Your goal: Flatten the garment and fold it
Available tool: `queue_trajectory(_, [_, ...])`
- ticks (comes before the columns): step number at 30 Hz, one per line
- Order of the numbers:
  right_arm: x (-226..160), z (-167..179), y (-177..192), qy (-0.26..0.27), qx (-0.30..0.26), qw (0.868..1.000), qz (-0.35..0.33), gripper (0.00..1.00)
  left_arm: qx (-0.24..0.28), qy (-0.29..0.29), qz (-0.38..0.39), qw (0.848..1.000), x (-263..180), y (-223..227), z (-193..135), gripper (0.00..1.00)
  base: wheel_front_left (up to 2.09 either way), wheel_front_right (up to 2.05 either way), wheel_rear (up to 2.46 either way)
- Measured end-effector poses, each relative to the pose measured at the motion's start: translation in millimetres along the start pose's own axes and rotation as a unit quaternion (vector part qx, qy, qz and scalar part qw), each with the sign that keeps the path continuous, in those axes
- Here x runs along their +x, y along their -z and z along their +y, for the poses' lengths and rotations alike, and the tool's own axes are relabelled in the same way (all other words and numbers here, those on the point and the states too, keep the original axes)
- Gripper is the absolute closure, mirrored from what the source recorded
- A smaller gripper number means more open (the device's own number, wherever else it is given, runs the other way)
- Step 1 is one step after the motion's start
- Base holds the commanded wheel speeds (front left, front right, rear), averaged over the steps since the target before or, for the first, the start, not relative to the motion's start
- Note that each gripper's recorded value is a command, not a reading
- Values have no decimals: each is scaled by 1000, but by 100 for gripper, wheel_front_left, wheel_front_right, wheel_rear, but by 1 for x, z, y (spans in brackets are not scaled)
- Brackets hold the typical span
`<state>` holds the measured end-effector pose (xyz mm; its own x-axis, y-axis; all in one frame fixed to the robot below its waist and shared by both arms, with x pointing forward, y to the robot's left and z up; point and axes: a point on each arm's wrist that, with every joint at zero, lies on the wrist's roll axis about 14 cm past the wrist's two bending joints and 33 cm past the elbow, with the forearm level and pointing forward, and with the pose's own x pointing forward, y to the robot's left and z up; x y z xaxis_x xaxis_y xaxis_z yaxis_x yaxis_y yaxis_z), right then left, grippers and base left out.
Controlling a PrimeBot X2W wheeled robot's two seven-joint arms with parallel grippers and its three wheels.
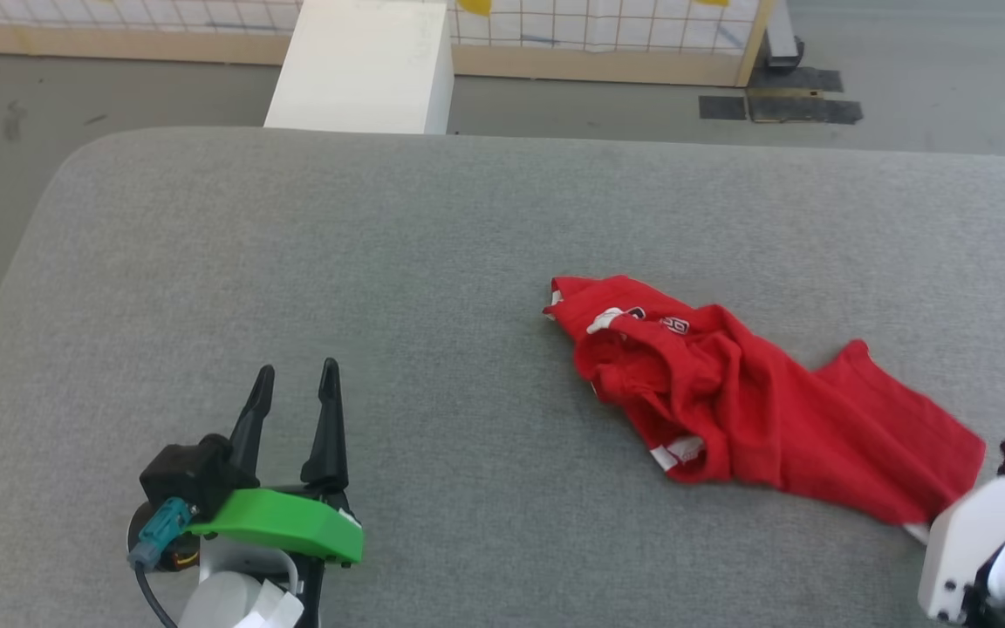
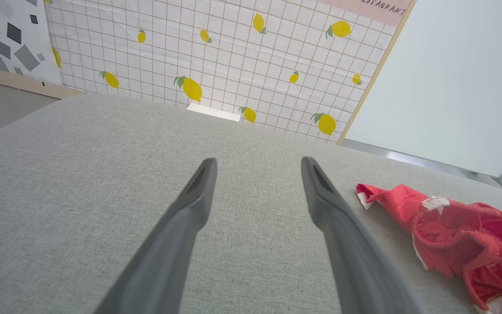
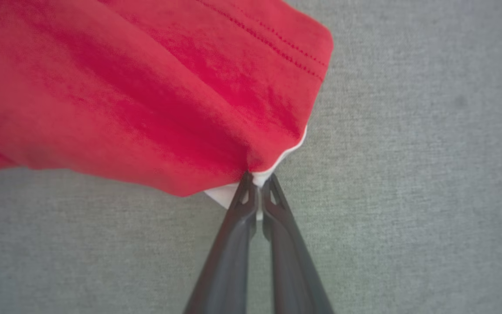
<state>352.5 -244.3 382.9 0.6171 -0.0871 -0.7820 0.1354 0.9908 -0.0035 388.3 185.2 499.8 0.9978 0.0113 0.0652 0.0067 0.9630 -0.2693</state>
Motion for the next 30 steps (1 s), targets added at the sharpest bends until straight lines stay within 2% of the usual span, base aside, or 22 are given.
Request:
queue_trajectory(2, [-4, 0, 11, -5, 12, 1000, 4, 100, -2, 6, 1, 1000, 1, 1, -3, 0, 0, 0, 0])
queue_trajectory(3, [-5, -1, 9, -7, 17, 1000, -2, 16, -2, 7, 2, 1000, 0, 2, -4, 0, 0, 0, 0])
queue_trajectory(4, [-7, 0, 6, -12, 24, 1000, -16, 0, -3, 9, 4, 1000, 0, 3, -5, 0, 0, 0, 0])
queue_trajectory(8, [-16, -1, -17, -37, 83, 991, -95, 0, -5, 13, 5, 1000, -2, 3, -8, 0, 0, 0, 0])
queue_trajectory(12, [-32, -20, -43, -36, 141, 973, -180, 0, -8, 15, 8, 1000, -8, 5, -10, 0, 0, 0, 0])
queue_trajectory(16, [-48, -41, -57, -15, 163, 958, -235, 0, -25, 19, 11, 999, -9, 5, -15, 0, 0, 0, 0])
queue_trajectory(20, [-58, -57, -58, 4, 172, 952, -254, 0, -54, 58, 53, 995, -10, 19, -43, 0, 0, 0, 0])
queue_trajectory(23, [-60, -63, -56, 12, 173, 951, -255, 0, -72, 116, 102, 985, -8, 33, -81, 0, 0, 0, 0])
queue_trajectory(25, [-59, -65, -53, 17, 173, 952, -251, 0, -73, 170, 139, 973, -6, 40, -116, 0, 0, 0, 0])
queue_trajectory(26, [-57, -67, -49, 23, 169, 955, -244, 0, -52, 247, 217, 943, -10, 57, -163, 0, 0, 0, 0])
queue_trajectory(30, [-53, -69, -43, 28, 171, 957, -234, 0, 0, 320, 320, 892, -26, 87, -202, 0, 0, 0, 0])
